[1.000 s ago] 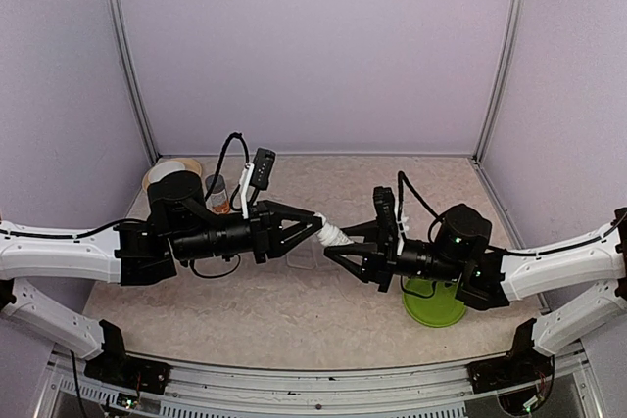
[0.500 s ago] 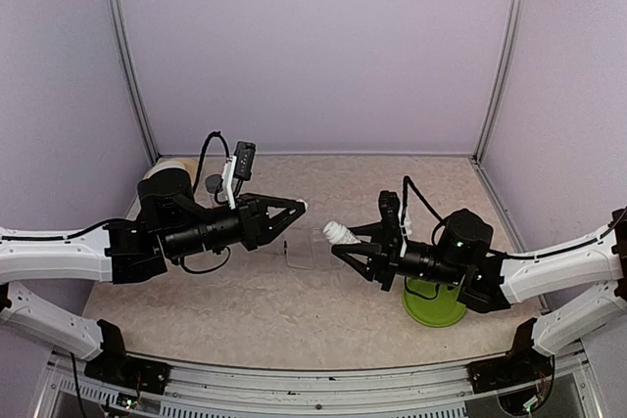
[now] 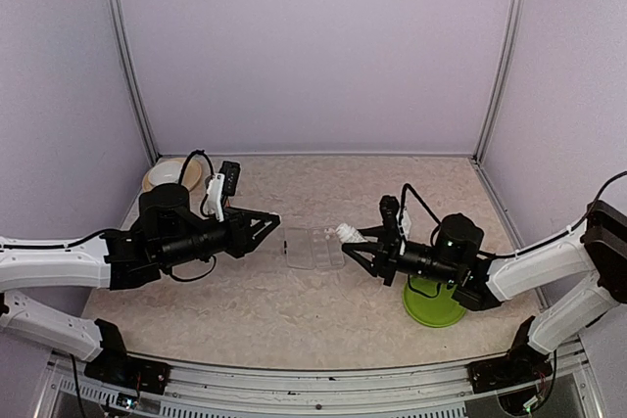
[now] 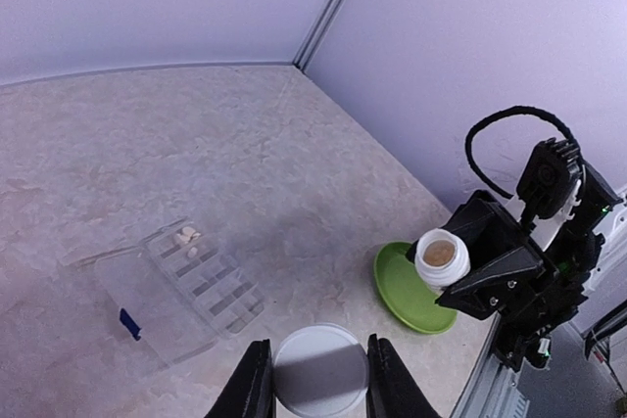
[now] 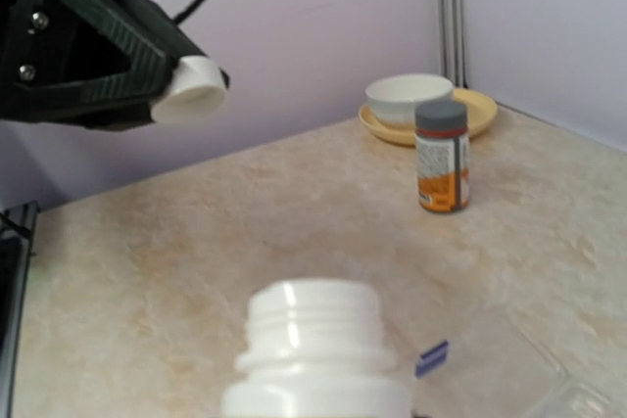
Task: Sort the pills into containers
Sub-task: Place the lid of the pill bottle at the center of the board.
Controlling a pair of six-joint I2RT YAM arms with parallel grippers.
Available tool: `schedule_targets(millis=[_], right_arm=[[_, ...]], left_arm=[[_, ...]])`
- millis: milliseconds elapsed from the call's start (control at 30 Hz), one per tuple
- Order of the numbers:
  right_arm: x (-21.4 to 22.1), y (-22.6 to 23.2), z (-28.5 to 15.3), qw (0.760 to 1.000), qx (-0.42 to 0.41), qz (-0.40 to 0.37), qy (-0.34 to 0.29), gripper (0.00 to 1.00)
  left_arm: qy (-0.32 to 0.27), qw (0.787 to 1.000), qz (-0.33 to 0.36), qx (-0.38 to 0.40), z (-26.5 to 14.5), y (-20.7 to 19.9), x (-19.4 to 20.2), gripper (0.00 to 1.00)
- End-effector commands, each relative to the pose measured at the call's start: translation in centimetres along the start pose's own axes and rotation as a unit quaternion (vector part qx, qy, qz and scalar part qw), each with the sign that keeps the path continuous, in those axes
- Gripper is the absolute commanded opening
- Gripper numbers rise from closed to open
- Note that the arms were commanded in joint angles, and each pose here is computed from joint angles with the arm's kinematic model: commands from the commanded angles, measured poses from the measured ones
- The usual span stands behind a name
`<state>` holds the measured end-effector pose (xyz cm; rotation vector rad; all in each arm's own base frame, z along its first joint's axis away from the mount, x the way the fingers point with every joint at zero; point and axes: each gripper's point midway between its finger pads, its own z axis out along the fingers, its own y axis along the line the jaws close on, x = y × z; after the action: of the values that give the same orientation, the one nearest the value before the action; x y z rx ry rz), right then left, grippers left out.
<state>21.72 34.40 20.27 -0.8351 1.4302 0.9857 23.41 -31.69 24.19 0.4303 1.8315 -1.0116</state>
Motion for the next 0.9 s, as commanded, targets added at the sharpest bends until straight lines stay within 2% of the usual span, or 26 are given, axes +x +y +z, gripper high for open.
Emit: schedule_targets(millis=[0, 167, 367, 600, 867], right_arm=[[0.8, -0.7, 0.1, 1.000, -0.003, 0.005, -0.003, 0.00], [1.4, -1.0, 0.4, 1.000, -0.007, 0.013, -0.002, 0.00], [1.9, -1.0, 0.7, 1.000, -0.013, 0.017, 0.003, 0.00], [1.8, -0.9, 0.4, 1.000, -0.019, 0.022, 0.001, 0.00], [1.7, -0.7, 0.0, 1.000, -0.020, 0.022, -0.002, 0.00]], left_arm=[[0.005, 0.997, 0.019, -0.072, -0.6, 3.7, 1.1, 0.24], [0.016, 0.984, 0.042, -0.171, -1.3, 8.1, 3.1, 0.24], [0.044, 0.968, 0.045, -0.243, -1.5, 12.3, 6.1, 0.25], [0.095, 0.953, 0.037, -0.285, -0.3, 16.2, 10.3, 0.24], [0.129, 0.942, 0.032, -0.308, 0.7, 18.5, 13.3, 0.23]])
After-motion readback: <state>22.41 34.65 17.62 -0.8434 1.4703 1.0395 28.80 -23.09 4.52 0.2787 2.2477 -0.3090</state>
